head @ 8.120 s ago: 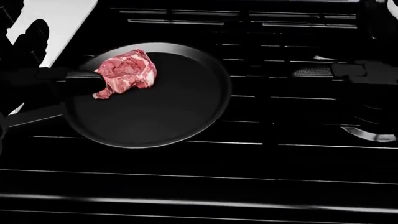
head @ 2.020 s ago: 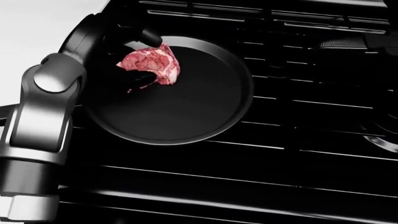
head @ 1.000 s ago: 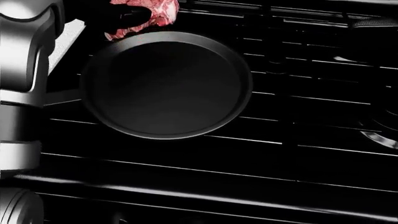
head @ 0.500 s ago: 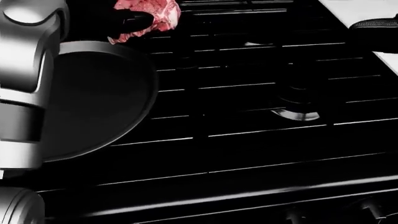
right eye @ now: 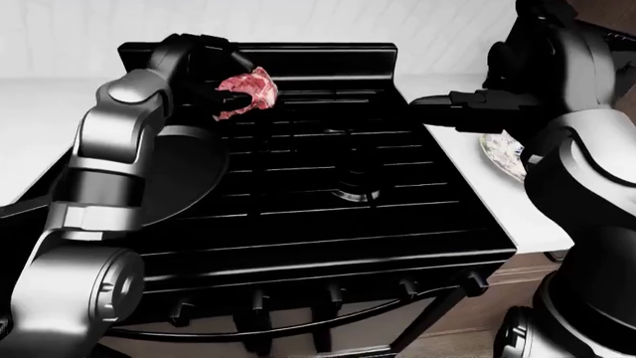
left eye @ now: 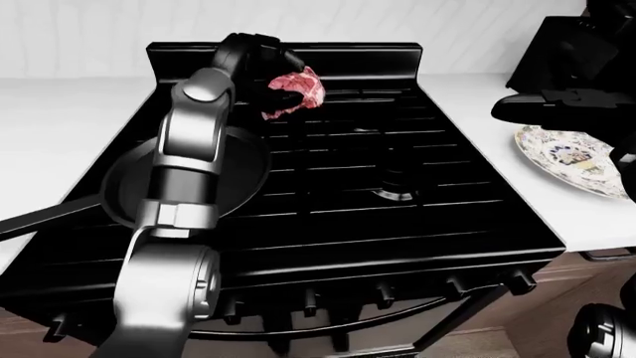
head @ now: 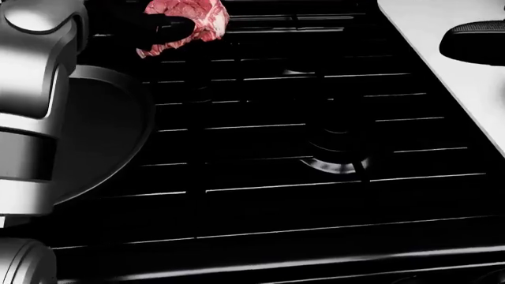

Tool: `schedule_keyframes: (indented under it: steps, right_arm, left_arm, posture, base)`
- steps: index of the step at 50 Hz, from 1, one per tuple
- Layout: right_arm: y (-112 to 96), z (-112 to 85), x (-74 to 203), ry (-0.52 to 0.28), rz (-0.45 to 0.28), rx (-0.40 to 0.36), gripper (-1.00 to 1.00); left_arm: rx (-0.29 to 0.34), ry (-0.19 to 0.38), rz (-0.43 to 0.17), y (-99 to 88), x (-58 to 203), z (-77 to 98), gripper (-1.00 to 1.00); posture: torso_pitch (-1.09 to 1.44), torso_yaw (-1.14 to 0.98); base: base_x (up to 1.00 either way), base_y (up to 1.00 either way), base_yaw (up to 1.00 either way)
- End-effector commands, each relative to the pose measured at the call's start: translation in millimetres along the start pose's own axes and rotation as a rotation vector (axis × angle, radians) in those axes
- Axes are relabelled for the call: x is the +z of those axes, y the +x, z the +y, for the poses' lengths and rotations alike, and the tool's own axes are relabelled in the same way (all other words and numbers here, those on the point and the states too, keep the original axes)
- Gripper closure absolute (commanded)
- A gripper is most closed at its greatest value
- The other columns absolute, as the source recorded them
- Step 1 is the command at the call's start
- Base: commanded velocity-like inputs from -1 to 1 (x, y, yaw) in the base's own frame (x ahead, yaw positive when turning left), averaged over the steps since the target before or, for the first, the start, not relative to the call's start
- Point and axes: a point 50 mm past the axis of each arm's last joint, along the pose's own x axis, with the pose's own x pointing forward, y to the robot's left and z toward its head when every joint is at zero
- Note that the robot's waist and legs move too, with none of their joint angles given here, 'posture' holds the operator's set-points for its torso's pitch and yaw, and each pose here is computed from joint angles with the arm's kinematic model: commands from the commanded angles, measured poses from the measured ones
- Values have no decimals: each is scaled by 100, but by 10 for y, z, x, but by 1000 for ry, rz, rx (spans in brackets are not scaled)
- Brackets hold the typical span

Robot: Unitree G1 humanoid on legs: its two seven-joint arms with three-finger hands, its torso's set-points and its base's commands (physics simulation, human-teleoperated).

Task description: Pick the steak from the pan and place it on the plate.

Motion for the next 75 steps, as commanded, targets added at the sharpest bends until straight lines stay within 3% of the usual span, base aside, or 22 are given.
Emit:
schedule_keyframes:
  steps: [1, 75]
  right_arm:
    - [-29, 0, 126, 6, -72, 0, -100]
    - [-40, 34, 112, 5, -69, 14, -100]
  left_arm:
    - [44, 25, -122, -60, 306, 105, 32]
    - [33, 28, -122, -70, 296, 73, 34]
  posture:
    - [0, 0]
    - [0, 0]
  base:
    - [0, -12, 0]
    - [0, -12, 0]
